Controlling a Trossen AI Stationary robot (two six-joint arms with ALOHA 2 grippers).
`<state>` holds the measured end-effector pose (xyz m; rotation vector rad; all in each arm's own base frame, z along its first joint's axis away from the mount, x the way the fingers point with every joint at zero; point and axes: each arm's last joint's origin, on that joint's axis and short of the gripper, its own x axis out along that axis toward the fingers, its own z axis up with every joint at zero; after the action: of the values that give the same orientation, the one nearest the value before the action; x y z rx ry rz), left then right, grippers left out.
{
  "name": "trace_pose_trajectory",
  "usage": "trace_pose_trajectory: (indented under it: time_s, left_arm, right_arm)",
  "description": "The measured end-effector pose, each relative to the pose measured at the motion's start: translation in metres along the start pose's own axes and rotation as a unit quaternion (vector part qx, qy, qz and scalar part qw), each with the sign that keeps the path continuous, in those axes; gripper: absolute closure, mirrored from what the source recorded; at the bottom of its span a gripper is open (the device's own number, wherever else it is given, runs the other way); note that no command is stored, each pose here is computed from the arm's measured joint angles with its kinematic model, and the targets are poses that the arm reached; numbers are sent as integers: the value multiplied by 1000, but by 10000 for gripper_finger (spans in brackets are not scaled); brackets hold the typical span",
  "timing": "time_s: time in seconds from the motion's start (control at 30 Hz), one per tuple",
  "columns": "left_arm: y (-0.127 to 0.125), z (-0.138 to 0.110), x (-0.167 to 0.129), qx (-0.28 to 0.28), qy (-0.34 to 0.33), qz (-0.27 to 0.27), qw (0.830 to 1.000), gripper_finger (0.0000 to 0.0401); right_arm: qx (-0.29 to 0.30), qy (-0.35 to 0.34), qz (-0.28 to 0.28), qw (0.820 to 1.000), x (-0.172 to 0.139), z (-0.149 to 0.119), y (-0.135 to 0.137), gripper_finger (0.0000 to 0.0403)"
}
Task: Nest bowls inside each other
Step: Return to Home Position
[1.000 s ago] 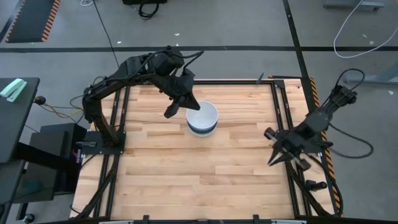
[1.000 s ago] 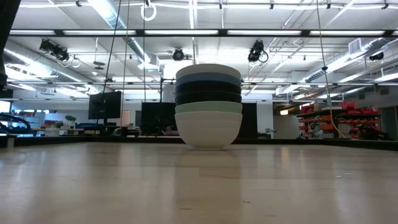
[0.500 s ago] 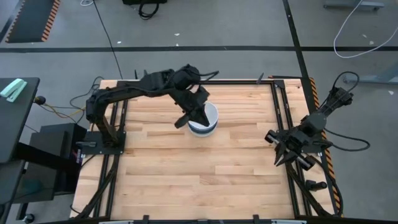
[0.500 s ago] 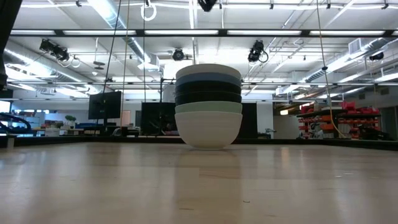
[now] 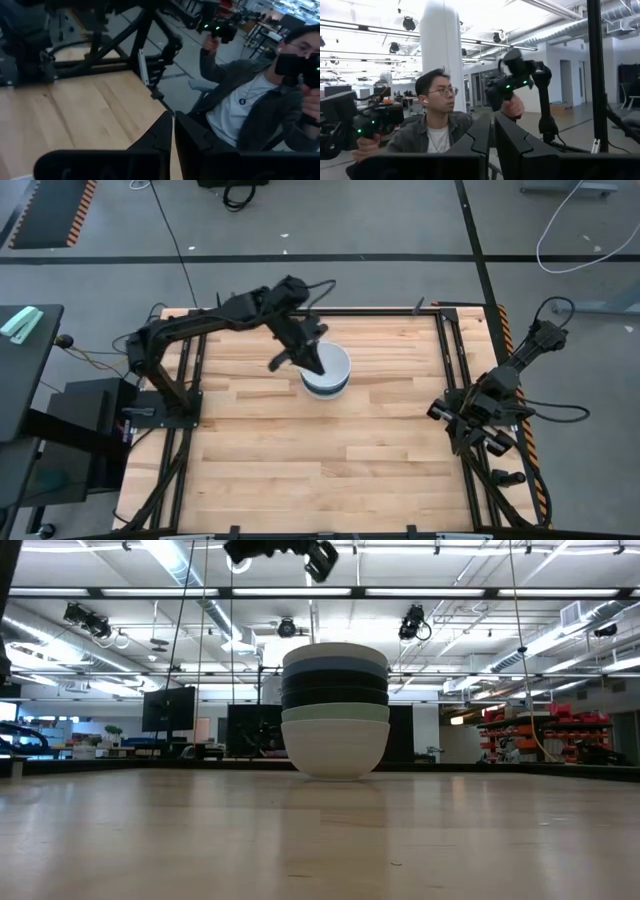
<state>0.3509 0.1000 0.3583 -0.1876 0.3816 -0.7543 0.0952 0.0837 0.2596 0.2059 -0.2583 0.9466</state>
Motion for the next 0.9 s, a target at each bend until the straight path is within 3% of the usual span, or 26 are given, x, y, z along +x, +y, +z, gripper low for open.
trace_pose_trajectory:
  time_s: [0.17, 0.43, 0.67, 0.9]
  left_arm:
    - [-30, -5, -36, 15, -23, 22, 999, 366]
    - [-92, -29, -60, 70, -88, 50, 992, 373]
    - [-139, -62, -78, 110, -140, 100, 979, 374]
    - [-164, -99, -86, 115, -187, 137, 966, 363]
  right_arm:
    - [-1, 1, 1, 1000, 0, 0, 0, 370]
    - [-11, 1, 1, 1000, 0, 0, 0, 370]
    - [-14, -8, 0, 1000, 0, 1, 0, 370]
    - [-24, -15, 2, 1000, 12, -3, -3, 370]
